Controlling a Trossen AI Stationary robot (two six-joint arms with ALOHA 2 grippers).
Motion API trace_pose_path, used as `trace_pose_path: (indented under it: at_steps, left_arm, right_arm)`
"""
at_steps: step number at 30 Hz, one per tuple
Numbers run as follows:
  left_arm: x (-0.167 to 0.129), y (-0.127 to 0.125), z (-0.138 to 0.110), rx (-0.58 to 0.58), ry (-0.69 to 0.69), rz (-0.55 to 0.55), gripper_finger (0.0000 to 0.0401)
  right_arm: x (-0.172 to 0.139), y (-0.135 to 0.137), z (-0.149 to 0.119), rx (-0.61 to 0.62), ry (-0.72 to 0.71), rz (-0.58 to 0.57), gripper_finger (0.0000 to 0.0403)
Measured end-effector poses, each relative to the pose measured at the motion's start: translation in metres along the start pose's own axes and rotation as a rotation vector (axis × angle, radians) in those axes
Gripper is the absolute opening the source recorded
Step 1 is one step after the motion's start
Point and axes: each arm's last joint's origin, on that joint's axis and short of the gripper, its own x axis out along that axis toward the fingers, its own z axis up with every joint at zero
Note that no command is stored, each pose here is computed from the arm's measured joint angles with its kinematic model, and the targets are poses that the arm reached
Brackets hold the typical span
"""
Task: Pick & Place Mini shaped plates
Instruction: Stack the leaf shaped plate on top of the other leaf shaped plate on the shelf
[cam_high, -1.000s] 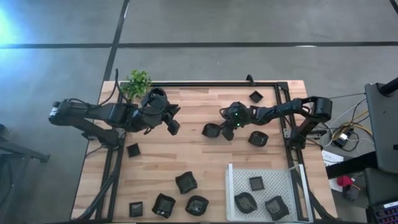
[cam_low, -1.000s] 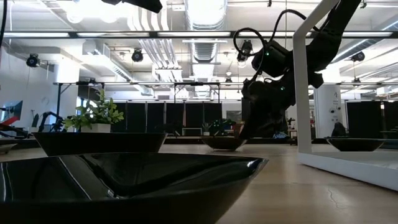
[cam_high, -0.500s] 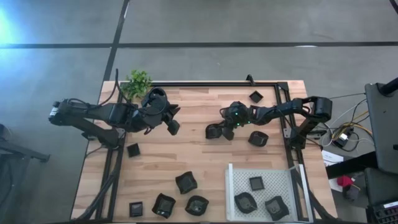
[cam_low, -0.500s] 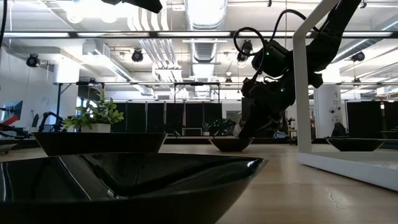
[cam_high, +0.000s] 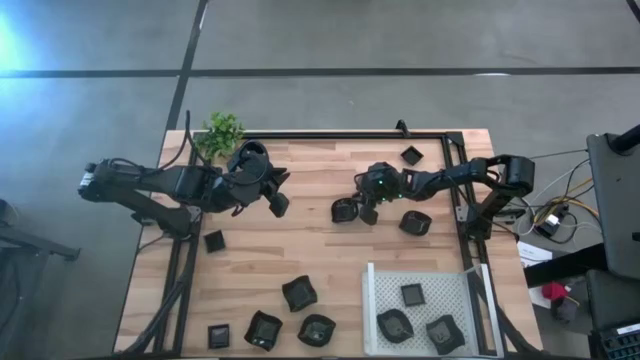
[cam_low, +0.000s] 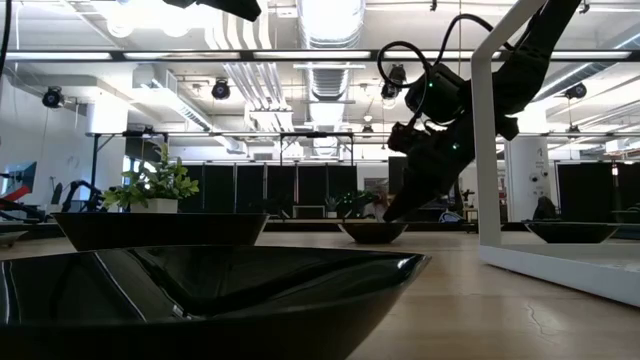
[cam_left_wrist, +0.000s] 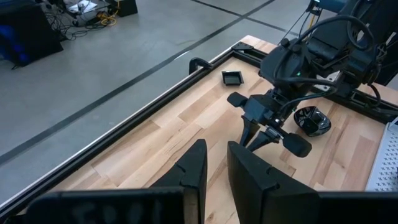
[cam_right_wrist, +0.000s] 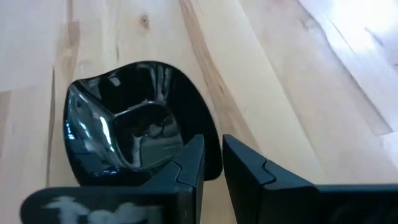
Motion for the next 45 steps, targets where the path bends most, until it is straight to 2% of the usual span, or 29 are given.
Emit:
trace_pose_path:
  at_steps: [13, 19, 35, 45]
  left_arm:
    - [0.000, 0.000, 0.000, 0.000, 0.000, 0.000, 0.0058]
    - [0.000, 0.000, 0.000, 0.000, 0.000, 0.000, 0.0058]
    - [0.000, 0.000, 0.000, 0.000, 0.001, -0.002, 0.0058]
    - [0.000, 0.000, 0.000, 0.002, 0.001, -0.001, 0.0058]
  right_arm:
    - [0.000, -0.005, 0.001, 0.000, -0.013, -0.007, 0.0056]
    - [-0.001, -0.012, -0.001, 0.072, -0.003, 0.110, 0.0056]
    - [-0.004, -0.028, -0.003, 0.100, 0.006, 0.066, 0.0056]
    - [-0.004, -0.027, -0.007, 0.133, 0.047, 0.112, 0.0056]
